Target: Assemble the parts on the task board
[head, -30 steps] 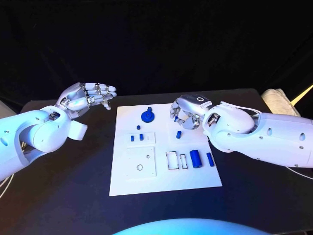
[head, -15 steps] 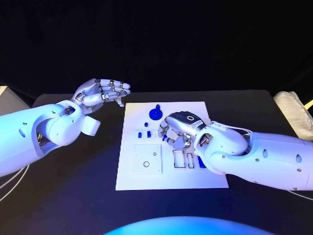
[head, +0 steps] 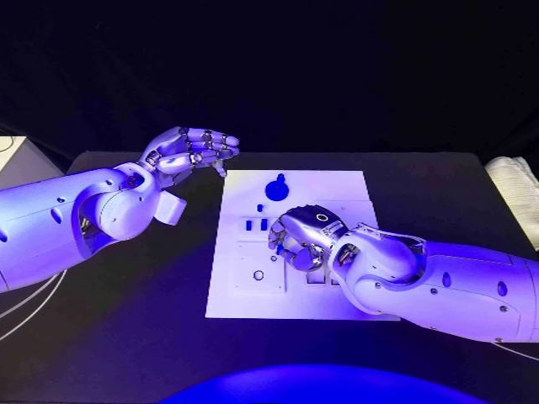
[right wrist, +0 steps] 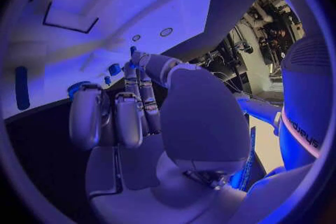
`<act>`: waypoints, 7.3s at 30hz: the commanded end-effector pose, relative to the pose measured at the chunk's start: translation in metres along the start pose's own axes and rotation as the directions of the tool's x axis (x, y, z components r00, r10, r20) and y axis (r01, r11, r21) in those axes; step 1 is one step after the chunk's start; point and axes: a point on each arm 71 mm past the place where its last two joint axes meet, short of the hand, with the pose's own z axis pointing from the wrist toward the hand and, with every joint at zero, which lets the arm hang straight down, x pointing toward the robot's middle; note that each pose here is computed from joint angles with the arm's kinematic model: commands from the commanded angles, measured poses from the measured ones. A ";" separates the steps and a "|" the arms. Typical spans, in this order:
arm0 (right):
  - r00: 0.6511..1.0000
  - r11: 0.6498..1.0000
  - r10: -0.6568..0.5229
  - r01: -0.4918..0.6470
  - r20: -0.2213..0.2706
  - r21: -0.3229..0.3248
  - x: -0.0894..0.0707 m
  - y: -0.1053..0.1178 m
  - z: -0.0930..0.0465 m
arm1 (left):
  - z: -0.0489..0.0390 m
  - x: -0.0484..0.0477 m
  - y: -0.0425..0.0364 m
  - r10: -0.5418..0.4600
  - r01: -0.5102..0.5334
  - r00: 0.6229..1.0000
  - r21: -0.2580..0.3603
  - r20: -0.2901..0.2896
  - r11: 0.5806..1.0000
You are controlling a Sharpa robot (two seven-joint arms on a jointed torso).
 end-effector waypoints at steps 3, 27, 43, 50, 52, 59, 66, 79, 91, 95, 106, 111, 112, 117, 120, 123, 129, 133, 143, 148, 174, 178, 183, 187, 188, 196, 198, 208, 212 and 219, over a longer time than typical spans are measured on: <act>1.000 1.000 -0.021 0.021 -0.009 0.000 0.003 0.001 0.001 | 0.0008 0.0023 -0.0005 -0.012 0.012 1.000 0.003 -0.010 1.000; 1.000 1.000 -0.012 0.012 -0.017 -0.007 0.013 0.007 0.004 | 0.0006 0.0012 0.0003 -0.013 0.013 1.000 -0.007 -0.013 1.000; 0.998 0.999 -0.047 0.047 -0.036 0.008 0.017 0.002 0.007 | 0.0000 0.0014 0.0009 -0.015 0.015 1.000 -0.017 -0.021 1.000; 0.997 0.999 -0.054 0.054 -0.056 -0.002 0.020 0.003 0.008 | -0.0001 0.0016 0.0010 -0.016 0.015 1.000 -0.019 -0.023 1.000; 0.996 0.999 -0.053 0.053 -0.068 -0.007 0.022 0.004 0.008 | 0.0000 0.0018 0.0010 -0.016 0.015 1.000 -0.020 -0.024 1.000; 0.995 0.999 -0.044 0.043 -0.093 -0.019 0.028 0.006 0.007 | -0.0002 0.0013 0.0011 -0.015 0.014 1.000 -0.020 -0.023 1.000; 0.995 1.000 -0.027 0.025 -0.092 -0.019 0.028 0.004 0.006 | -0.0004 0.0008 0.0012 -0.014 0.014 1.000 -0.022 -0.022 1.000; 0.999 1.000 0.003 -0.003 -0.043 -0.013 0.024 -0.002 0.003 | -0.0006 0.0000 0.0016 -0.013 0.013 1.000 -0.026 -0.022 1.000; 1.000 1.000 0.025 -0.025 0.010 0.008 -0.005 -0.010 -0.013 | -0.0010 -0.0031 0.0023 -0.011 0.011 1.000 -0.029 -0.016 1.000; 0.999 0.999 0.030 -0.031 0.031 0.040 -0.026 -0.021 -0.018 | -0.0009 -0.0035 0.0024 -0.011 0.011 1.000 -0.030 -0.016 0.999; 0.999 0.981 -0.031 0.027 0.021 0.192 -0.076 -0.078 -0.031 | 0.0000 -0.0019 0.0030 -0.014 0.014 1.000 -0.031 -0.024 0.999; 0.997 0.971 -0.062 0.070 -0.042 0.227 -0.079 -0.093 -0.033 | 0.0001 -0.0012 0.0032 -0.016 0.015 1.000 -0.032 -0.027 0.999; 0.996 0.970 -0.065 0.076 -0.056 0.230 -0.078 -0.095 -0.034 | 0.0002 -0.0010 0.0033 -0.016 0.015 1.000 -0.032 -0.027 0.999; 0.988 0.967 -0.075 0.105 -0.134 0.231 -0.071 -0.102 -0.037 | 0.0001 -0.0013 0.0035 -0.016 0.015 1.000 -0.032 -0.026 0.999; 0.984 0.966 -0.079 0.116 -0.160 0.233 -0.068 -0.104 -0.037 | 0.0001 -0.0015 0.0035 -0.016 0.015 1.000 -0.033 -0.026 0.999; 0.980 0.965 -0.081 0.122 -0.179 0.234 -0.064 -0.106 -0.037 | 0.0001 -0.0015 0.0036 -0.016 0.015 1.000 -0.033 -0.027 0.999; 0.979 0.967 -0.080 0.122 -0.188 0.225 -0.058 -0.103 -0.034 | -0.0001 -0.0019 0.0036 -0.016 0.015 1.000 -0.033 -0.026 0.999; 0.983 0.969 -0.079 0.115 -0.163 0.221 -0.055 -0.101 -0.031 | -0.0002 -0.0022 0.0037 -0.016 0.015 1.000 -0.034 -0.026 0.999; 0.992 0.974 -0.071 0.092 -0.106 0.205 -0.052 -0.095 -0.025 | -0.0005 -0.0027 0.0038 -0.015 0.014 1.000 -0.036 -0.025 0.999; 0.992 0.975 -0.070 0.090 -0.100 0.205 -0.051 -0.094 -0.024 | -0.0007 -0.0030 0.0039 -0.015 0.014 1.000 -0.038 -0.024 0.999; 0.997 0.981 0.023 -0.035 0.068 0.193 -0.080 -0.068 -0.031 | 0.0007 -0.0039 0.0049 -0.013 0.012 1.000 -0.042 -0.024 0.999; 0.995 0.987 0.063 -0.073 0.073 0.143 -0.083 -0.050 -0.030 | 0.0012 -0.0033 0.0050 -0.014 0.013 1.000 -0.041 -0.026 0.999; 0.995 0.994 0.085 -0.089 0.054 0.071 -0.075 -0.025 -0.022 | 0.0014 -0.0028 0.0049 -0.015 0.014 1.000 -0.040 -0.027 0.999; 0.996 0.996 0.088 -0.088 0.030 0.018 -0.060 -0.007 -0.015 | 0.0018 -0.0018 0.0049 -0.016 0.015 0.999 -0.039 -0.030 0.999; 0.996 0.996 0.088 -0.088 0.023 0.004 -0.056 -0.003 -0.013 | 0.0019 -0.0014 0.0049 -0.016 0.015 0.999 -0.039 -0.031 0.999; 0.995 0.992 0.096 -0.099 -0.036 -0.073 -0.019 0.025 0.000 | 0.0031 0.0008 0.0052 -0.019 0.018 0.999 -0.039 -0.038 0.999; 0.994 0.991 0.099 -0.103 -0.054 -0.084 -0.010 0.030 0.002 | 0.0033 0.0011 0.0053 -0.020 0.018 0.999 -0.039 -0.039 0.999; 0.991 0.992 0.085 -0.094 -0.100 -0.087 0.013 0.035 0.005 | 0.0030 0.0014 0.0053 -0.020 0.019 0.999 -0.041 -0.040 0.999; 0.991 0.992 0.079 -0.089 -0.108 -0.085 0.015 0.034 0.005 | 0.0030 0.0014 0.0054 -0.020 0.019 0.999 -0.042 -0.041 0.999; 0.993 0.994 0.061 -0.070 -0.105 -0.079 0.016 0.032 0.004 | 0.0028 0.0010 0.0055 -0.020 0.019 0.999 -0.044 -0.041 0.999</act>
